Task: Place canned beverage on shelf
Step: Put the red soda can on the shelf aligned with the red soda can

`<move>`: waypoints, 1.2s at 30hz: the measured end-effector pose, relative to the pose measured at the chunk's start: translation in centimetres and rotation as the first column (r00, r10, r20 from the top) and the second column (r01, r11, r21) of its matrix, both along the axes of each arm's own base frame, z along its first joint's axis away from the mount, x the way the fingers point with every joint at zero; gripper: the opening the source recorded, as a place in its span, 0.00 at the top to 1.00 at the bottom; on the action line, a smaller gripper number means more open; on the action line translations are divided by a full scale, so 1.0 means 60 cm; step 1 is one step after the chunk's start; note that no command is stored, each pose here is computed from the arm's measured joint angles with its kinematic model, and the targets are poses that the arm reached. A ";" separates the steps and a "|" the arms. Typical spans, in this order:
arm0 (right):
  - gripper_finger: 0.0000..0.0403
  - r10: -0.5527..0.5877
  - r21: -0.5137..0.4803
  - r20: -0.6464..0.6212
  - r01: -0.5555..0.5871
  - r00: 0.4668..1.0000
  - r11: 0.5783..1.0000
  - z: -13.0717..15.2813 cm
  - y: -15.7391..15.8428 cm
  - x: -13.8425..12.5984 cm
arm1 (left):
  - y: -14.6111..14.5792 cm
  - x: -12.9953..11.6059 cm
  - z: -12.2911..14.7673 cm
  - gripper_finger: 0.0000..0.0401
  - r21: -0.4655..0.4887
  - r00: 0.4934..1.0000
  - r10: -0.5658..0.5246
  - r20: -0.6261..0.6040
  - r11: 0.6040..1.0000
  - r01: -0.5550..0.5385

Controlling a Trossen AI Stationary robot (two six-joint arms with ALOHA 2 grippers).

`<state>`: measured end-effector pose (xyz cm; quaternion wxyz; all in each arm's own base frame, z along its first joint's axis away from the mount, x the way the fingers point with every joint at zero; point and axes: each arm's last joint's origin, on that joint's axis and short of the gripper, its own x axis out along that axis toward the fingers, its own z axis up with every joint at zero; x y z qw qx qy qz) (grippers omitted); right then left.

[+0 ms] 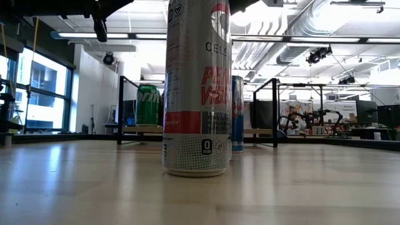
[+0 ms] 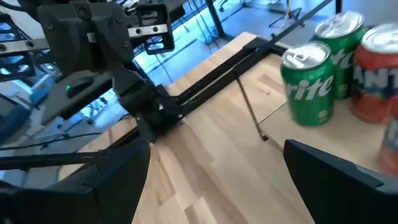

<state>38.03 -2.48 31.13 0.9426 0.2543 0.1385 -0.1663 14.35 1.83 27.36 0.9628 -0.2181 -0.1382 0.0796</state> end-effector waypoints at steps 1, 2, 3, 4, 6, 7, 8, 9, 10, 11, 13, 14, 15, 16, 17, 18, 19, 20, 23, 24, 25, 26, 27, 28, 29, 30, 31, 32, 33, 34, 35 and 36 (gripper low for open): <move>0.12 -0.016 -0.009 -0.001 0.015 1.000 1.000 0.001 -0.002 0.000 | 0.000 0.000 0.000 1.00 0.000 1.000 0.000 0.000 1.000 0.000; 0.12 -0.044 0.002 0.000 0.044 0.999 0.999 0.001 -0.003 -0.001 | 0.000 0.000 0.000 1.00 0.000 1.000 0.000 0.000 1.000 0.000; 0.12 -0.085 0.026 -0.006 0.085 0.996 0.996 -0.001 -0.004 -0.002 | 0.000 0.000 0.000 1.00 0.000 1.000 0.000 0.000 1.000 0.000; 0.12 -0.130 0.042 -0.024 0.131 0.991 0.991 -0.004 -0.006 -0.004 | 0.000 0.000 0.000 1.00 0.000 1.000 -0.001 0.000 1.000 0.001; 0.12 -0.207 0.033 -0.073 0.210 0.976 0.977 -0.013 -0.009 -0.010 | 0.000 0.000 0.000 1.00 0.002 1.000 -0.009 0.000 1.000 0.009; 0.12 -0.244 0.020 -0.099 0.247 0.965 0.969 -0.016 -0.010 -0.013 | -0.001 0.000 0.000 1.00 0.003 1.000 -0.014 0.000 1.000 0.014; 0.12 -0.277 0.013 -0.135 0.282 0.951 0.959 -0.017 -0.012 -0.016 | -0.001 0.000 0.000 1.00 0.004 1.000 -0.019 0.000 1.000 0.019; 0.12 -0.307 0.005 -0.177 0.313 0.935 0.950 -0.018 -0.013 -0.018 | -0.001 0.000 0.000 1.00 0.002 1.000 -0.023 0.000 1.000 0.023; 0.12 -0.335 -0.003 -0.212 0.342 0.918 0.940 -0.016 -0.015 -0.017 | -0.001 0.000 0.000 1.00 -0.009 1.000 -0.028 0.003 1.000 0.028; 0.12 -0.350 -0.016 -0.252 0.358 0.902 0.934 -0.014 -0.016 -0.015 | -0.001 0.000 0.000 1.00 -0.022 0.999 -0.032 0.006 0.999 0.032; 0.12 -0.369 -0.063 -0.335 0.371 0.867 0.927 -0.010 -0.018 -0.004 | -0.001 0.000 0.000 1.00 -0.041 0.999 -0.037 0.010 0.998 0.037; 0.12 -0.372 -0.077 -0.364 0.370 0.854 0.926 -0.009 -0.018 0.007 | -0.001 0.000 0.000 1.00 -0.041 0.999 -0.037 0.010 0.998 0.038; 0.12 -0.387 -0.100 -0.390 0.379 0.835 0.920 -0.011 -0.019 0.020 | -0.001 0.000 0.000 1.00 -0.041 0.999 -0.037 0.011 0.998 0.038; 0.12 -0.397 -0.112 -0.410 0.386 0.821 0.915 -0.014 -0.021 0.033 | -0.001 0.000 0.000 1.00 -0.042 0.999 -0.037 0.012 0.998 0.038; 0.12 -0.421 -0.130 -0.419 0.405 0.805 0.905 -0.018 -0.022 0.048 | -0.001 0.000 0.000 1.00 -0.041 0.999 -0.037 0.011 0.998 0.038; 0.12 -0.445 -0.147 -0.425 0.425 0.788 0.893 -0.023 -0.024 0.062 | -0.001 0.000 0.000 1.00 -0.041 0.999 -0.037 0.011 0.998 0.038; 0.12 -0.472 -0.169 -0.437 0.445 0.766 0.879 -0.030 -0.026 0.073 | -0.001 0.000 0.000 1.00 -0.042 0.999 -0.037 0.012 0.998 0.038; 0.12 -0.499 -0.192 -0.445 0.465 0.744 0.864 -0.036 -0.028 0.084 | -0.001 0.000 0.001 1.00 -0.042 0.999 -0.037 0.012 0.998 0.038; 0.12 -0.585 -0.216 -0.429 0.550 0.689 0.806 -0.048 -0.035 0.110 | -0.001 0.000 0.001 1.00 -0.044 0.999 -0.038 0.013 0.998 0.038; 0.12 -0.612 -0.222 -0.419 0.578 0.671 0.785 -0.052 -0.039 0.115 | -0.001 0.000 0.001 1.00 -0.049 0.999 -0.039 0.014 0.998 0.039; 0.12 -0.638 -0.223 -0.402 0.606 0.656 0.764 -0.056 -0.043 0.121 | -0.001 0.000 0.001 1.00 -0.057 0.999 -0.041 0.016 0.997 0.042; 0.12 -0.660 -0.217 -0.386 0.632 0.645 0.744 -0.061 -0.049 0.128 | -0.001 0.000 0.000 1.00 -0.066 0.999 -0.043 0.018 0.997 0.044; 0.12 -0.672 -0.211 -0.380 0.648 0.636 0.732 -0.066 -0.053 0.133 | -0.001 0.000 0.000 1.00 -0.073 0.999 -0.046 0.020 0.996 0.047; 0.12 -0.678 -0.210 -0.377 0.655 0.631 0.726 -0.072 -0.056 0.139 | -0.002 0.000 0.000 1.00 -0.075 0.999 -0.050 0.020 0.996 0.052; 0.12 -0.684 -0.208 -0.373 0.662 0.627 0.720 -0.076 -0.062 0.144 | -0.002 0.000 0.000 1.00 -0.073 0.998 -0.056 0.020 0.996 0.057; 0.12 -0.688 -0.211 -0.373 0.665 0.622 0.716 -0.080 -0.065 0.148 | -0.002 0.000 0.001 1.00 -0.073 0.998 -0.060 0.020 0.995 0.061; 0.12 -0.691 -0.214 -0.375 0.667 0.618 0.713 -0.084 -0.069 0.151 | -0.002 0.000 0.001 1.00 -0.073 0.998 -0.063 0.021 0.995 0.065; 0.12 -0.693 -0.216 -0.377 0.669 0.615 0.711 -0.087 -0.072 0.153 | -0.002 0.000 0.001 1.00 -0.076 0.997 -0.068 0.021 0.995 0.069; 0.12 -0.695 -0.218 -0.381 0.671 0.610 0.709 -0.090 -0.074 0.153 | -0.002 0.000 0.001 1.00 -0.078 0.997 -0.071 0.022 0.994 0.072; 0.12 -0.699 -0.214 -0.379 0.677 0.606 0.704 -0.092 -0.077 0.153 | -0.002 0.000 0.001 1.00 -0.080 0.997 -0.071 0.022 0.994 0.072; 0.12 -0.706 -0.214 -0.377 0.685 0.600 0.696 -0.094 -0.078 0.152 | -0.002 0.000 0.001 1.00 -0.081 0.997 -0.071 0.022 0.994 0.073; 0.12 -0.717 -0.224 -0.374 0.693 0.588 0.685 -0.094 -0.080 0.151 | -0.002 0.000 0.001 1.00 -0.081 0.997 -0.071 0.022 0.994 0.073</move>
